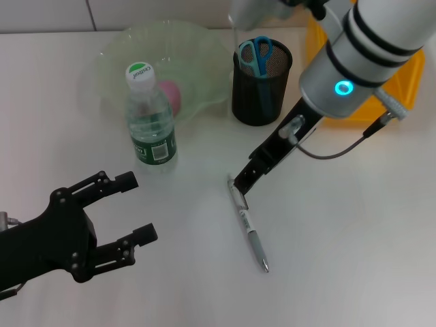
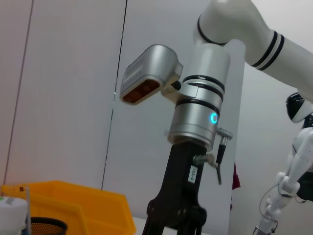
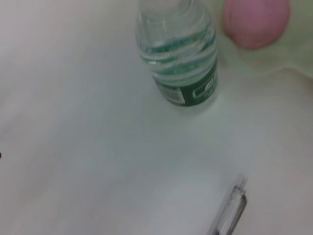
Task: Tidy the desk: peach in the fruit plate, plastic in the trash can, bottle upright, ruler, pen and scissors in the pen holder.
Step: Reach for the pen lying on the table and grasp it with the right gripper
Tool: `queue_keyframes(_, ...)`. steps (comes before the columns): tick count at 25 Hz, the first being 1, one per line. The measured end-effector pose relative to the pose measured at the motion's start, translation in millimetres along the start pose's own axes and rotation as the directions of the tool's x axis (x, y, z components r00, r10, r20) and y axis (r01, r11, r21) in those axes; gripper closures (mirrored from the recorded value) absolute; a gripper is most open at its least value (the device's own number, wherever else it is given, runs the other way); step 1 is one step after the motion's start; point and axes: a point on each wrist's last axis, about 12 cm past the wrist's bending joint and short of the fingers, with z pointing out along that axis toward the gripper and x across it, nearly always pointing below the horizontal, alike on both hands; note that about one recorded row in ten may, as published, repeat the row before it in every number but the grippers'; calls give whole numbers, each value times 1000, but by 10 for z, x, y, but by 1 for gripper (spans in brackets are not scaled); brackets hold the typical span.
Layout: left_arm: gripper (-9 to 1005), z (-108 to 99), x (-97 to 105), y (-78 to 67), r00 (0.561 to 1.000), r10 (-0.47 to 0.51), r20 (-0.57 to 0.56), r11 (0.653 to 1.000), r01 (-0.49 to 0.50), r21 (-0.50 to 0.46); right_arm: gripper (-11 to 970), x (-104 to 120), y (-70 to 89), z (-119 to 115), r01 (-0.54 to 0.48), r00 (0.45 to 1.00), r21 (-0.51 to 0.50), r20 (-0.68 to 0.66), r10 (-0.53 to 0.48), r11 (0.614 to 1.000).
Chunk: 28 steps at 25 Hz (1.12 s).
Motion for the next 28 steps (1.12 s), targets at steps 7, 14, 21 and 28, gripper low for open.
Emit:
queue_keyframes(7, 197, 21, 8, -5, 1000, -1, -7, 1000, 1, 13, 186, -64, -105, 295, -41, 998, 31, -47, 42, 999)
queue_keyframes(14, 197, 40, 8, -8, 1000, 0, -5, 1000, 1, 21, 199, -191, -133, 433, -37, 998, 69, -46, 41, 997)
queue_keyframes(21, 198, 43, 4, -7, 1000, 2, -5, 1000, -2, 23, 222, -210, -133, 563, -10, 998, 105, -56, 16, 994)
queue_keyframes(28, 198, 30, 14, -19, 1000, 2, -4, 1000, -2, 15, 245, -184, -37, 651, 39, 996, 99, -78, -31, 994)
